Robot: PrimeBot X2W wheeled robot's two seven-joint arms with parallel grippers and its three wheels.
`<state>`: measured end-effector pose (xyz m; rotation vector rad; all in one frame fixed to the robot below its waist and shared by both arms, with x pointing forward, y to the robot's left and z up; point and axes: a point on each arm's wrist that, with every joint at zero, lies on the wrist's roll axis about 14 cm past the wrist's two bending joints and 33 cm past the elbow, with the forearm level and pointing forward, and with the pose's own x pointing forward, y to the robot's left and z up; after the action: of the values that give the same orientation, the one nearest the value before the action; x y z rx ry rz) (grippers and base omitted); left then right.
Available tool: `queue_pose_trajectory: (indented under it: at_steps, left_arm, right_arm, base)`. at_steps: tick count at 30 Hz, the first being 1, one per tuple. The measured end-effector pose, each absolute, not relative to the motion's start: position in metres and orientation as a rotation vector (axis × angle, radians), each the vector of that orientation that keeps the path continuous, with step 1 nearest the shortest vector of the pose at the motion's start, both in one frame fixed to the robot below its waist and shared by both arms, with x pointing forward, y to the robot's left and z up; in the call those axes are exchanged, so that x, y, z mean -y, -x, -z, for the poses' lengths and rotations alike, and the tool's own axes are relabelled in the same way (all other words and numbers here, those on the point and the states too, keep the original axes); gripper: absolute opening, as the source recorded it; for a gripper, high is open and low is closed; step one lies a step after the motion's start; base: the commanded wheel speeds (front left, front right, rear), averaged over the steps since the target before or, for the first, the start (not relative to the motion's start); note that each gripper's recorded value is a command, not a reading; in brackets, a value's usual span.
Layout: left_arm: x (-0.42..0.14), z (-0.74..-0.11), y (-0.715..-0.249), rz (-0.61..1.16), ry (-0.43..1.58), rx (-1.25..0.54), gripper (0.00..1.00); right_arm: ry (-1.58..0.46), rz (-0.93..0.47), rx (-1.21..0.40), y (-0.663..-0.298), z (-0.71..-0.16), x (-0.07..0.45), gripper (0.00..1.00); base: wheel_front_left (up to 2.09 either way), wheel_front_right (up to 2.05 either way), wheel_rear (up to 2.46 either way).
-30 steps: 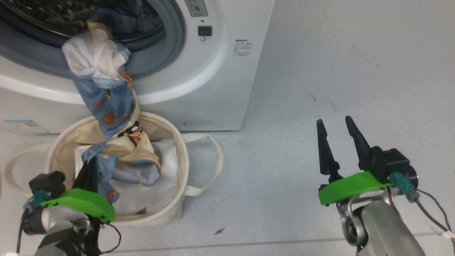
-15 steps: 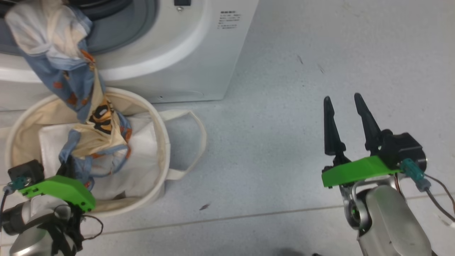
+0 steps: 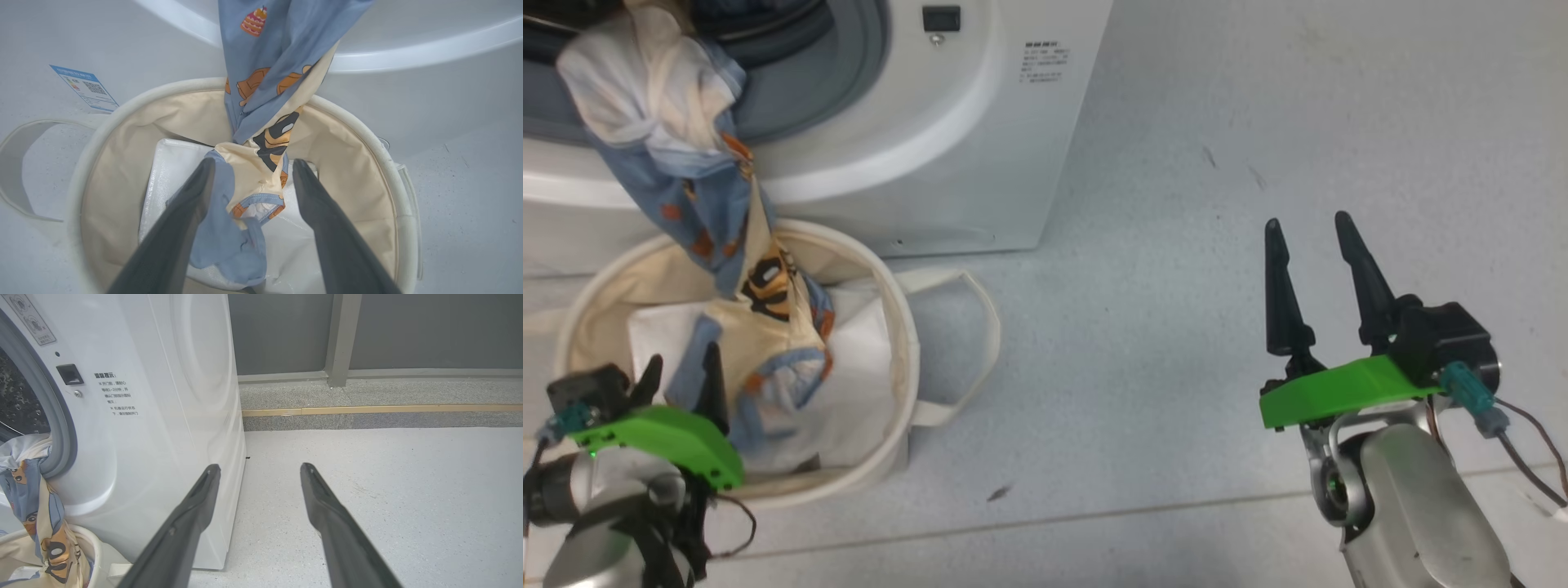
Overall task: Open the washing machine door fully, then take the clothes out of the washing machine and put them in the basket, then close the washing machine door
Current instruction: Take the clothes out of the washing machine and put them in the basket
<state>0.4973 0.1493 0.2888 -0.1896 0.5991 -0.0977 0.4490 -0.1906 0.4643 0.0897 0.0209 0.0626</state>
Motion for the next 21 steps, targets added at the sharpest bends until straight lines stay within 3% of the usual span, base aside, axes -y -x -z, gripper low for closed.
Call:
queue_pose_trajectory:
  at_steps: [6,14,21]
  left_arm:
    - [-0.158,-0.319,-0.491,0.122,0.130,-0.512,1.00]
    - [-0.184,-0.412,-0.506,0.072,0.150,-0.223,1.00]
    - [-0.201,-0.466,-0.479,0.057,0.137,-0.069,1.00]
  right_arm:
    - [-0.100,-0.086,0.004,-0.443,-0.477,0.182,1.00]
    - [-0.133,-0.121,0.046,-0.430,-0.498,0.168,1.00]
    - [-0.156,-0.140,0.057,-0.406,-0.507,0.159,1.00]
  base:
    - [0.00,0.00,0.00]
    - [0.00,0.00,0.00]
    - [0.00,0.00,0.00]
